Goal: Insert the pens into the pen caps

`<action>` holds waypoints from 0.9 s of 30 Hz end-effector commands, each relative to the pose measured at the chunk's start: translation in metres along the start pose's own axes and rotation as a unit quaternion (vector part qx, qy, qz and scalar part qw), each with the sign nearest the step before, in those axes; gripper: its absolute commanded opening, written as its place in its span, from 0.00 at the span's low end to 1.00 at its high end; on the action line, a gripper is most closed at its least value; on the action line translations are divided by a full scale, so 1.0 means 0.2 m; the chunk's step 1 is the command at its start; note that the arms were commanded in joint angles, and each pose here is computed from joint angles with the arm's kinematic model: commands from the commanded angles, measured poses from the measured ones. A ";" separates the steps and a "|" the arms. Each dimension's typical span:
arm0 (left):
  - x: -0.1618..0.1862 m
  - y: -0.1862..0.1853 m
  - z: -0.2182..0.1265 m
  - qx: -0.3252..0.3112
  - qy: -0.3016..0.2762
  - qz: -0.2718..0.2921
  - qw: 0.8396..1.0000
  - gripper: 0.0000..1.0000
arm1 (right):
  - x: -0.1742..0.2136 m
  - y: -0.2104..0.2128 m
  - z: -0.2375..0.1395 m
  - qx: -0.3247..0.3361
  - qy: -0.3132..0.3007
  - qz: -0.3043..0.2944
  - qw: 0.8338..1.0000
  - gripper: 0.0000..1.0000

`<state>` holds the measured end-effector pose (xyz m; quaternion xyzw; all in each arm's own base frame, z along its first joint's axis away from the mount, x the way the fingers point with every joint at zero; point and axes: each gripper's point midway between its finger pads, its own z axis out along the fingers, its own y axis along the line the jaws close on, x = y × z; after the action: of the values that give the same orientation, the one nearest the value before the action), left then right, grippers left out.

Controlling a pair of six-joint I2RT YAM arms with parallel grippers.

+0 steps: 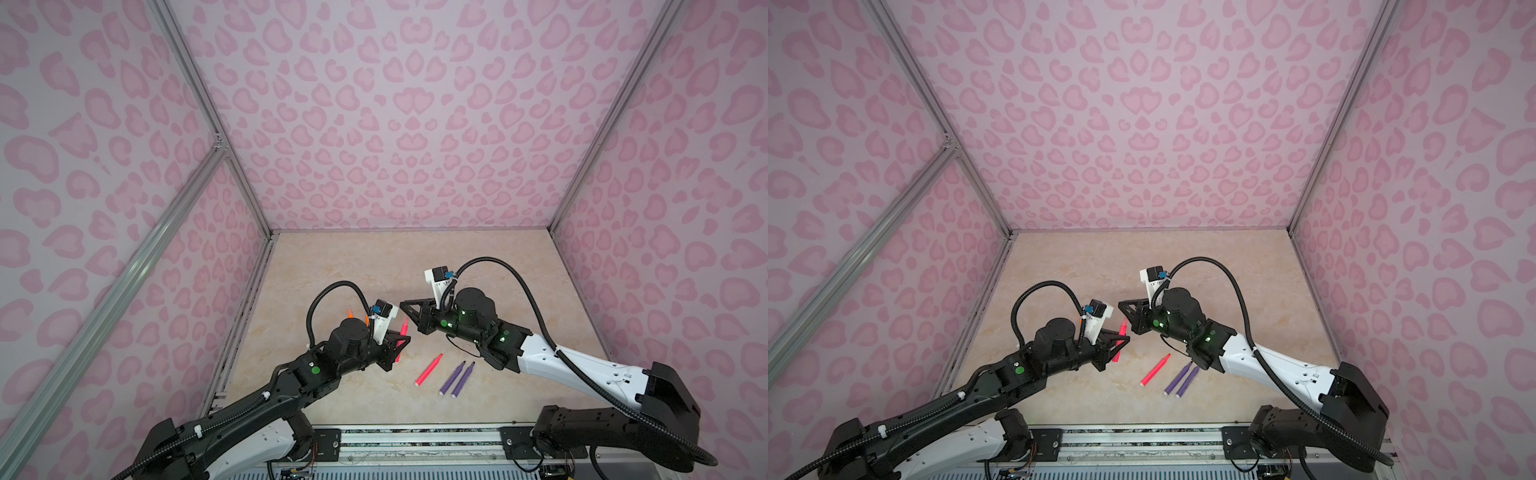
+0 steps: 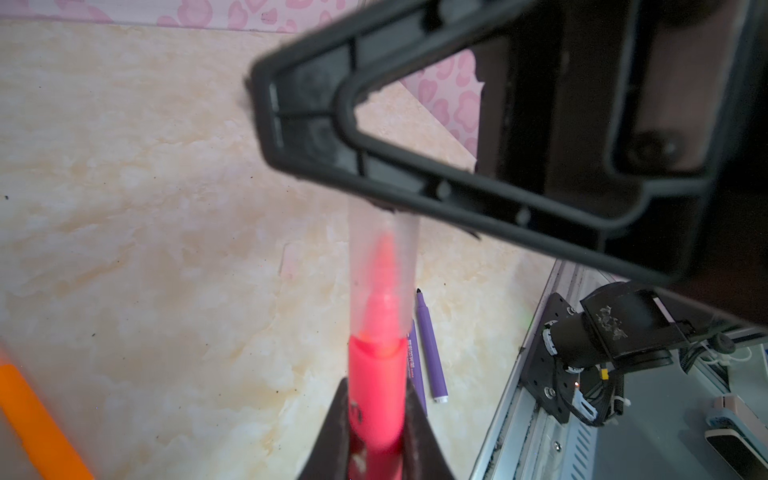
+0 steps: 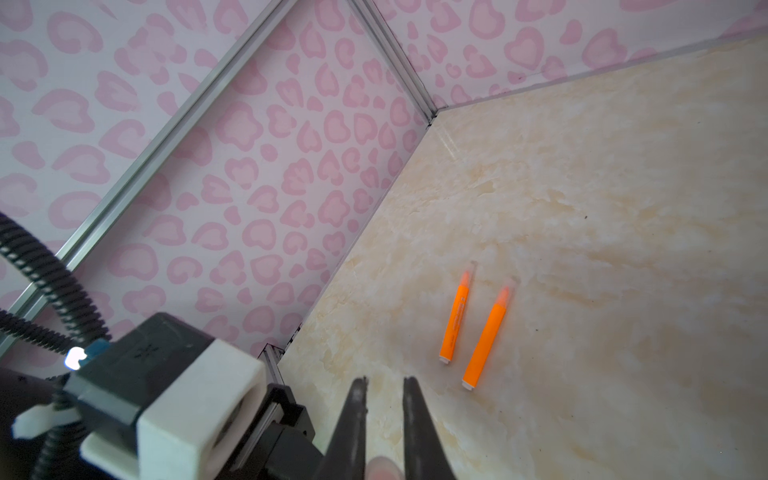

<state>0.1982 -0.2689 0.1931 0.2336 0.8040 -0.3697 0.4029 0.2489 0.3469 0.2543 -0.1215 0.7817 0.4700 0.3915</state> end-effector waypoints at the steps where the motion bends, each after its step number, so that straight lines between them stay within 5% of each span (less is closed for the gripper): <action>1: -0.12 -0.04 -0.02 0.017 -0.050 0.003 0.999 0.03 | 0.06 0.02 0.00 -0.015 0.017 -0.007 1.000 0.00; 6: -0.12 -0.05 -0.02 0.023 -0.049 0.005 0.999 0.03 | 0.06 0.01 0.00 -0.009 0.013 -0.009 1.000 0.01; 12: -0.12 -0.04 -0.01 0.017 -0.044 0.010 0.999 0.03 | 0.02 0.03 0.01 -0.003 0.013 -0.010 1.000 0.27; 20: -0.11 -0.04 -0.01 0.018 -0.043 0.011 0.999 0.03 | -0.04 0.06 0.02 0.004 0.001 -0.011 1.000 0.48; 27: -0.11 -0.04 -0.01 0.020 -0.043 0.011 0.999 0.03 | -0.07 0.05 0.02 0.019 -0.005 -0.014 1.000 0.43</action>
<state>0.2014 -0.2711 0.2027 0.2321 0.7915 -0.3812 0.4175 0.2510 0.3533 0.2733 -0.1262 0.7822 0.4608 0.3999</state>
